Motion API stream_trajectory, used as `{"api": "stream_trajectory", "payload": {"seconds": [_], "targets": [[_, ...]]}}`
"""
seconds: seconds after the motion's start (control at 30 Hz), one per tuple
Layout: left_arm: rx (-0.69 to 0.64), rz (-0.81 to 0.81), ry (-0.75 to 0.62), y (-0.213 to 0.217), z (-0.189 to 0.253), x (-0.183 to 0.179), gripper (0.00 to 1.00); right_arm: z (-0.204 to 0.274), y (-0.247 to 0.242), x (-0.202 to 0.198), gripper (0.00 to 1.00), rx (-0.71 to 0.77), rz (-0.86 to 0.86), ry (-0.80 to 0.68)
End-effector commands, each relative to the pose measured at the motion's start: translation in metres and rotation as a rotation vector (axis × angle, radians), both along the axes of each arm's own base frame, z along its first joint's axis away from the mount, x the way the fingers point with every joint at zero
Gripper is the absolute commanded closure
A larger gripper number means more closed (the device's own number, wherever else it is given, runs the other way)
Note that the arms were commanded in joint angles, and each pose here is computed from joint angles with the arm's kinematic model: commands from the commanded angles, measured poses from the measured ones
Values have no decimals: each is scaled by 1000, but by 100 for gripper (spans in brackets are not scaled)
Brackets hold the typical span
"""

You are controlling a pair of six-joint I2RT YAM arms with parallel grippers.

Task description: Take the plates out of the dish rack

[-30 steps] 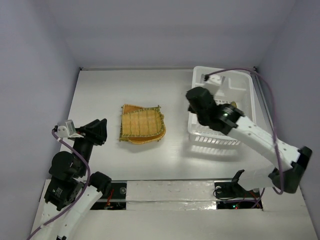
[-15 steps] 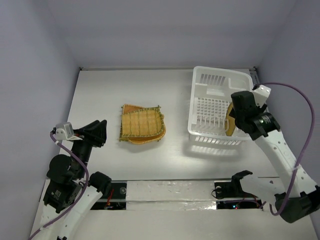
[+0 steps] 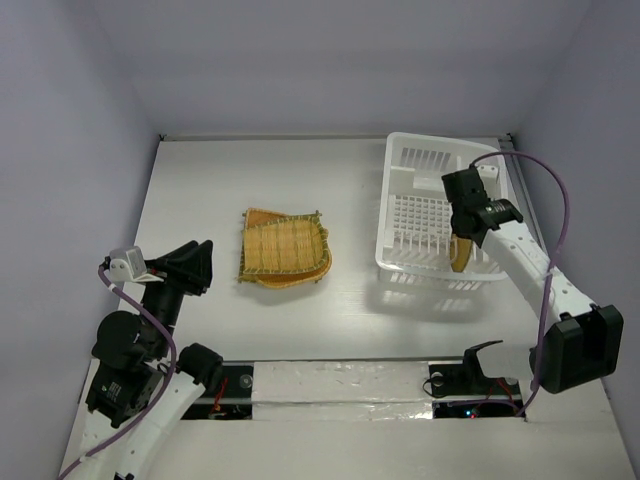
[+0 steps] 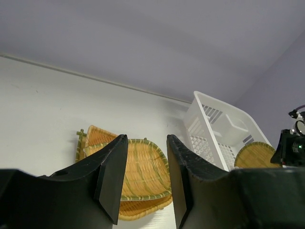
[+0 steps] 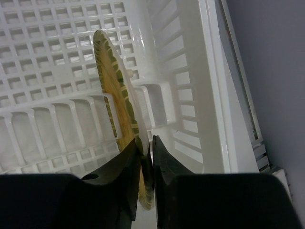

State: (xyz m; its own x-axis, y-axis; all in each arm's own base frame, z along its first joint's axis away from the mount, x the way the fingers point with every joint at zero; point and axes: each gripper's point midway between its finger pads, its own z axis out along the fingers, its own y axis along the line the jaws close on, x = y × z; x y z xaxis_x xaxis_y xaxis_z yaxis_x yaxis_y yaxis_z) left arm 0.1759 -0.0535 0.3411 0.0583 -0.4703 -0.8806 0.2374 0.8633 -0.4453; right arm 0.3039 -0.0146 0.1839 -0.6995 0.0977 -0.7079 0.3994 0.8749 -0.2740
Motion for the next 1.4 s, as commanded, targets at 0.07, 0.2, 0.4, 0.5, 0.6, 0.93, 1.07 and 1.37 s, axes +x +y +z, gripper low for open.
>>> {"api": "stream_trajectory", "payload": {"seconds": [0.07,0.2,0.4,0.5,0.6,0.93,1.07,1.37], "targets": [[-15,-8,-45,-1,10,-2,65,32,-5,16,86,-62,41,-48],[-15,-10,-44,-1,10,-1,65,45,-11,9,98,-87,35,-49],[-12,-13,-39,-3,9,0,65,87,-27,-6,100,-156,11,-93],[-11,-12,-36,-3,8,1,65,112,-29,-8,100,-164,-5,-149],[-11,-9,-31,-3,8,2,65,149,-24,-13,100,-124,-31,-273],[1,-2,-5,-4,2,8,65,225,179,0,100,726,537,-714],[4,7,11,-4,0,11,65,212,269,8,100,966,709,-673],[10,35,37,-2,-5,16,65,144,400,38,100,1250,801,-494]]}}
